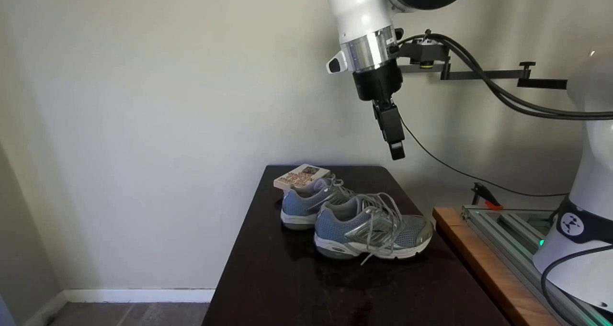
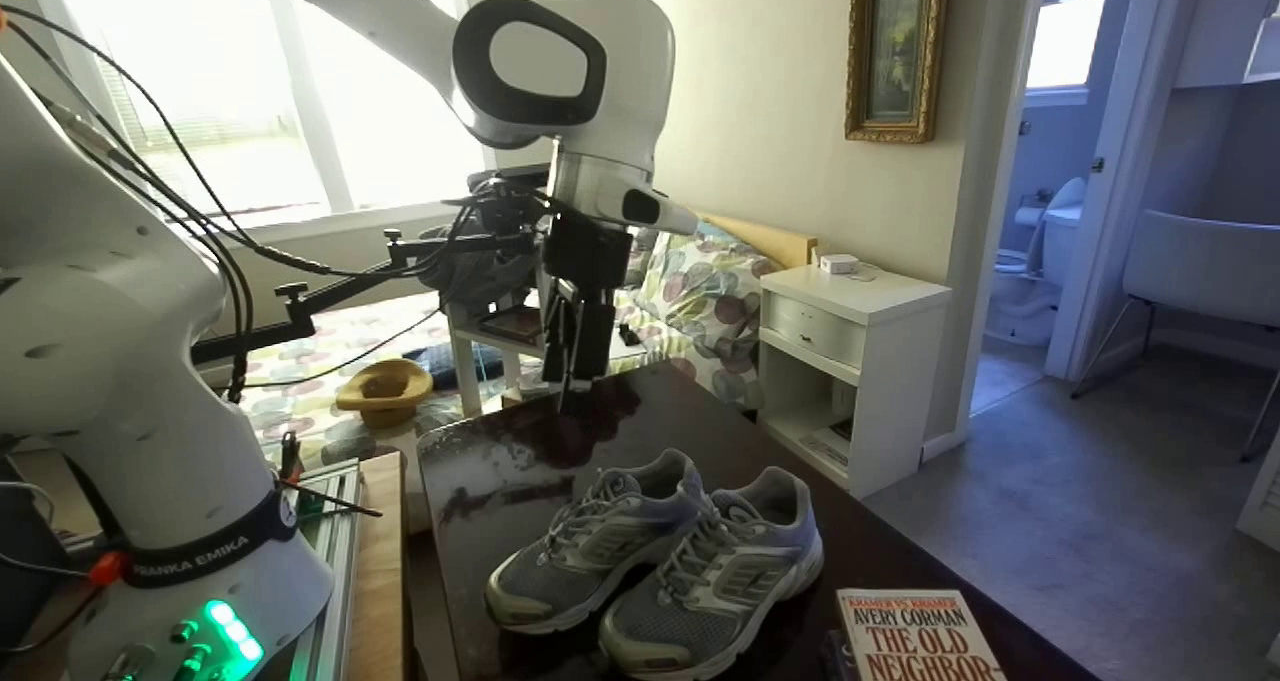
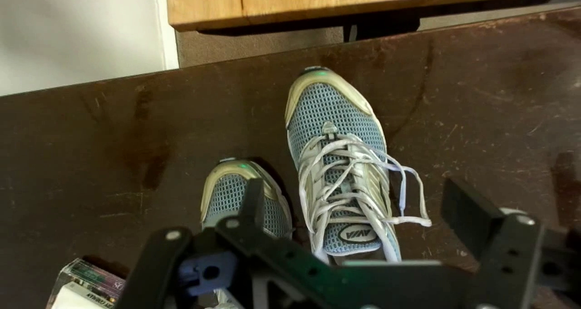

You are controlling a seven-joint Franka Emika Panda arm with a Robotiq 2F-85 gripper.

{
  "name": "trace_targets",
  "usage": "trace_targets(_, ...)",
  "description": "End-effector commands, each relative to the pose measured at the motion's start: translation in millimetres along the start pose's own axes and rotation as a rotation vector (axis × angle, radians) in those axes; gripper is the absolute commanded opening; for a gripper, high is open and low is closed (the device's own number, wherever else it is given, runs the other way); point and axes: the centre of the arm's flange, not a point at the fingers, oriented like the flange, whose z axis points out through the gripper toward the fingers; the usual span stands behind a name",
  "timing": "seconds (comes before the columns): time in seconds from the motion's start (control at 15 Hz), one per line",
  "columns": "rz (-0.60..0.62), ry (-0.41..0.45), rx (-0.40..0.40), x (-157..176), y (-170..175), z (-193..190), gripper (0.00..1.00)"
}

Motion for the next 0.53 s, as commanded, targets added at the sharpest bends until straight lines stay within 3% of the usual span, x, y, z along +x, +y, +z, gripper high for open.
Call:
trace_targets(0.0, -0.001, -0.051, 0.002, -13.9, 4.3, -21.8, 1.0)
trace_targets(0.47, -0.011, -0.064, -0.012, -19.2, 8.9, -30.1, 1.0)
